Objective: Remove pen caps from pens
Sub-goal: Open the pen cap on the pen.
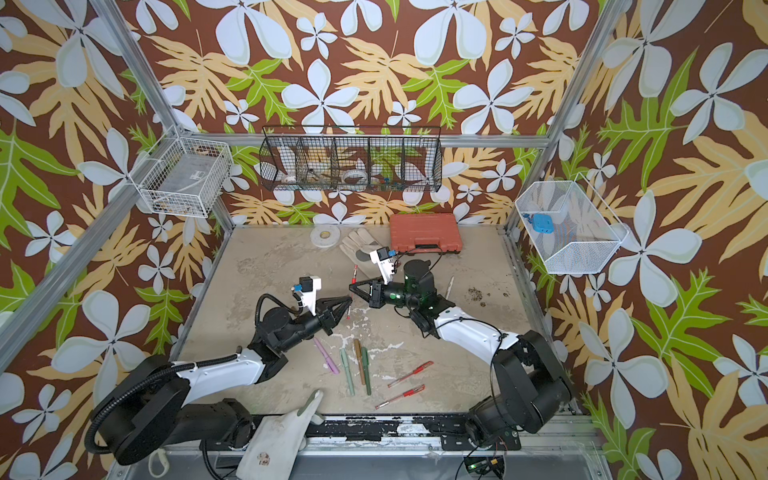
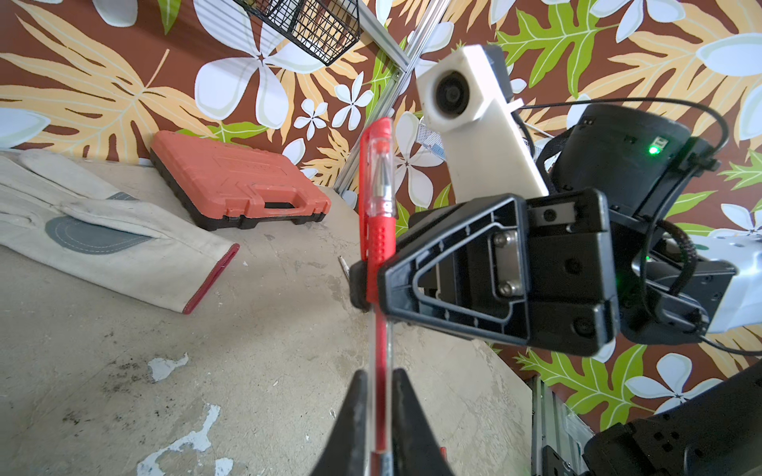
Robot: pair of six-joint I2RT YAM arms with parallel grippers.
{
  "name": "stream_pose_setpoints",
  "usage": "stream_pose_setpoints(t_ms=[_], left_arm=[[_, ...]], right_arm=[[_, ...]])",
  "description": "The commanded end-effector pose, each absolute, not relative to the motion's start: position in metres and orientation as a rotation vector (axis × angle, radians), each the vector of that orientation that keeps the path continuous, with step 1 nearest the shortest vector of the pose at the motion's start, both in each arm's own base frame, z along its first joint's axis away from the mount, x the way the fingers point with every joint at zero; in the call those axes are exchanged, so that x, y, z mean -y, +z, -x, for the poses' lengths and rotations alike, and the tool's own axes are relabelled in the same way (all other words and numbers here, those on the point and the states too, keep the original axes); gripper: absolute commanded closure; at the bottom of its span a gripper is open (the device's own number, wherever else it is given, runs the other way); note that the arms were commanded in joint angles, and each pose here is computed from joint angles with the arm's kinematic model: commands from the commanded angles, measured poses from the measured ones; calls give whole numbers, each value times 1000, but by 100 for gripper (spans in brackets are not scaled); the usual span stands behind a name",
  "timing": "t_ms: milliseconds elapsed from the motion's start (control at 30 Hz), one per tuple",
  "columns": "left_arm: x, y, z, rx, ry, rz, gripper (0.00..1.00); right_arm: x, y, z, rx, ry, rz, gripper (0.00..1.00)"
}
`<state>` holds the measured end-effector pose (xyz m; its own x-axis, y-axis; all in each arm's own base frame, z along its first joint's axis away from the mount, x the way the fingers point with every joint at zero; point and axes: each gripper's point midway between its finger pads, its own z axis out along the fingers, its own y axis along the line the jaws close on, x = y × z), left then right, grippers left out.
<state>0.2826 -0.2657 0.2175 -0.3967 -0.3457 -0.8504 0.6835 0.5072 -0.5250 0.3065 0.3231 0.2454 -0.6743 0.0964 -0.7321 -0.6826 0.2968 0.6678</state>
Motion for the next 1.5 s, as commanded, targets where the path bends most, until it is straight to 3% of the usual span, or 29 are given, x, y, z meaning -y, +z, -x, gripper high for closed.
stream_pose_setpoints(t_ms=[0, 200, 367, 700, 1467], left_arm=[[265, 225, -281, -1598, -1154, -296, 69], [252, 234, -281, -1593, -1089, -267, 43], [244, 238, -282, -1622, -1045, -235, 38], [251, 238, -282, -1676, -1066, -257, 37], [274, 232, -268, -1659, -1189, -402, 44]], right_arm=[[-323, 249, -309, -1854, 1395, 564, 100], [-310, 234, -313, -1910, 1207, 610, 100], [-298, 216, -310, -1938, 1077, 657, 100], [-291, 201, -286, -1880, 1000, 803, 100], [-310, 193, -251, -1771, 1125, 990, 100]])
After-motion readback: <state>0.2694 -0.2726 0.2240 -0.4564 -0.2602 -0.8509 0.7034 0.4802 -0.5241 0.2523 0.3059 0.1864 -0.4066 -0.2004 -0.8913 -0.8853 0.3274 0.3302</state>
